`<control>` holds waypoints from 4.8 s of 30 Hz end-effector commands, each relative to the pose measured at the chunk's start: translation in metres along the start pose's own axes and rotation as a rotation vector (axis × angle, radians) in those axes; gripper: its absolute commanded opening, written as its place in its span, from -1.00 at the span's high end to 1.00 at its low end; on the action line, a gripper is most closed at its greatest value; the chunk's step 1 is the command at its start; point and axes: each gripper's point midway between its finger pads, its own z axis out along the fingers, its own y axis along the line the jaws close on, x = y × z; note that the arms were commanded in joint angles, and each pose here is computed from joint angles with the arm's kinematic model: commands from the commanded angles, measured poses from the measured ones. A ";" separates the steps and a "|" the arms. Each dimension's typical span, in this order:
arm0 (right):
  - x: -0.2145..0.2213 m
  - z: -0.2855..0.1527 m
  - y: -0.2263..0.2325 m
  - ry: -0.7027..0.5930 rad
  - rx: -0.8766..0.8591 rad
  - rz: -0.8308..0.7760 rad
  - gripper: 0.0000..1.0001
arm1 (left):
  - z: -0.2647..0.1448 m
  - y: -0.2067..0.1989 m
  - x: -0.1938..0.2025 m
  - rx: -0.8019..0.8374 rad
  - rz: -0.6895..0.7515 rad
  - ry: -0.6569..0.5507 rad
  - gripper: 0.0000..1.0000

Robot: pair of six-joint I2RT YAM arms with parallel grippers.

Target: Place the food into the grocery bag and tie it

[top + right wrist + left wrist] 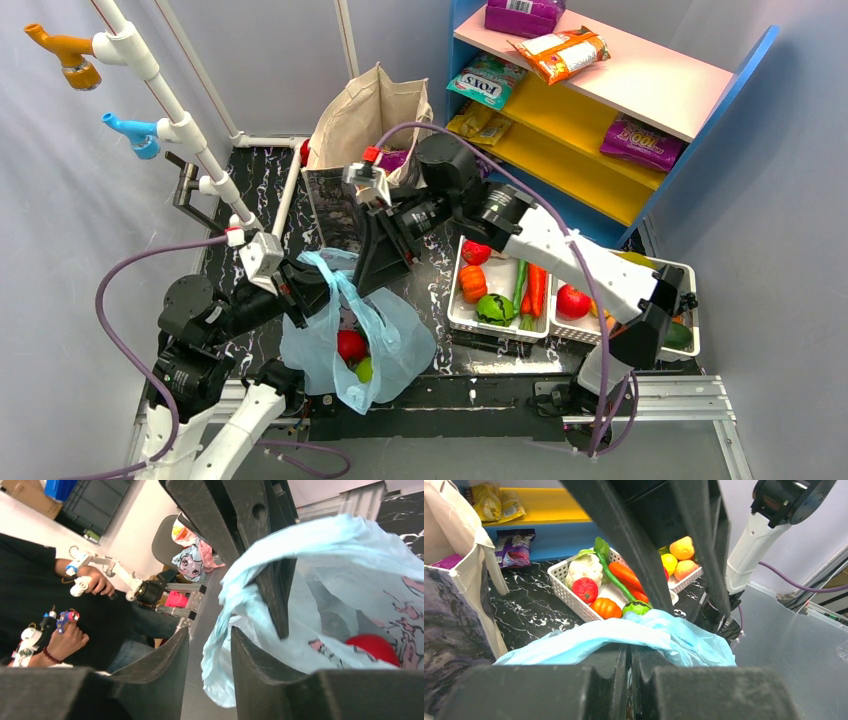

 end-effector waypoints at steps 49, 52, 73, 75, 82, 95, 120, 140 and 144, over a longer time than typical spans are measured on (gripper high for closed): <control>-0.023 0.026 -0.019 -0.234 0.199 -0.130 0.13 | -0.014 0.030 -0.020 -0.248 -0.054 -0.078 1.00; -0.028 0.027 -0.022 -0.263 0.212 -0.136 0.08 | -0.013 0.033 -0.022 -0.258 -0.051 -0.079 1.00; -0.042 0.047 -0.044 -0.361 0.341 -0.130 0.02 | -0.012 0.051 -0.026 -0.344 -0.046 -0.085 1.00; -0.044 0.050 -0.043 -0.370 0.344 -0.137 0.01 | -0.014 0.052 -0.027 -0.355 -0.046 -0.091 1.00; -0.051 0.045 -0.053 -0.427 0.443 -0.118 0.00 | -0.016 0.053 -0.026 -0.367 -0.043 -0.090 1.00; -0.057 0.022 -0.072 -0.462 0.665 -0.061 0.97 | -0.025 0.046 -0.011 -0.353 -0.020 -0.023 1.00; -0.066 -0.051 -0.081 -0.506 1.107 0.021 0.97 | -0.043 -0.035 0.021 0.021 -0.060 0.208 1.00; -0.013 -0.162 -0.188 -0.576 1.392 0.389 0.97 | -0.063 -0.081 0.009 0.203 -0.055 0.192 1.00; 0.001 -0.190 -0.203 -0.539 1.490 0.437 0.97 | -0.071 -0.086 0.008 0.188 -0.052 0.189 1.00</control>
